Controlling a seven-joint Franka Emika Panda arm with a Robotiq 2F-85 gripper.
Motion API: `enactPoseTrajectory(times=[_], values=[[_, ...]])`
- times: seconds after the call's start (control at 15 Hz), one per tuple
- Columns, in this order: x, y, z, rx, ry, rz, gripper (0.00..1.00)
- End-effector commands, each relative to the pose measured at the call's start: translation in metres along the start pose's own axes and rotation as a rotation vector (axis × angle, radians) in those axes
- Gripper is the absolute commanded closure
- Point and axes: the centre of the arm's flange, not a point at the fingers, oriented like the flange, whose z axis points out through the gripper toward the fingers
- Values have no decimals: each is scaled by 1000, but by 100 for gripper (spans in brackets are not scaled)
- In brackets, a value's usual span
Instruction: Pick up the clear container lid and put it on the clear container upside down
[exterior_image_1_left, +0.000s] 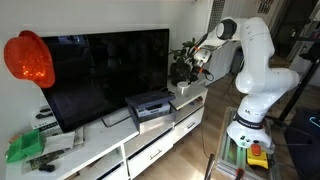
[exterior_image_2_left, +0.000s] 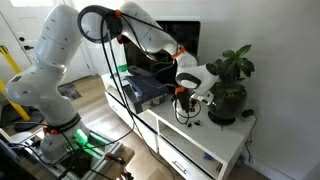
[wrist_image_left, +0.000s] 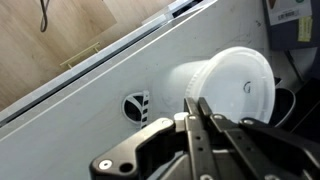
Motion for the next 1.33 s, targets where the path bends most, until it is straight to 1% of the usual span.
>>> enactPoseTrajectory(times=[0.0, 0.2, 0.27, 0.33, 0.47, 0.53, 0.73, 0.87, 1.07, 1.13, 1.27], values=[[4, 2, 3, 8, 26, 13, 99], [4, 1, 3, 3, 32, 10, 99], [4, 1, 2, 3, 33, 10, 92], [4, 1, 2, 3, 33, 9, 69], [3, 0, 0, 6, 31, 8, 65], [2, -1, 0, 8, 31, 6, 60], [2, -1, -3, 6, 34, 4, 38], [1, -2, -4, 6, 34, 4, 25], [-1, -4, -7, 9, 34, -3, 3], [-1, -5, -8, 8, 36, -7, 1], [-4, -7, -15, -7, 40, -14, 0]])
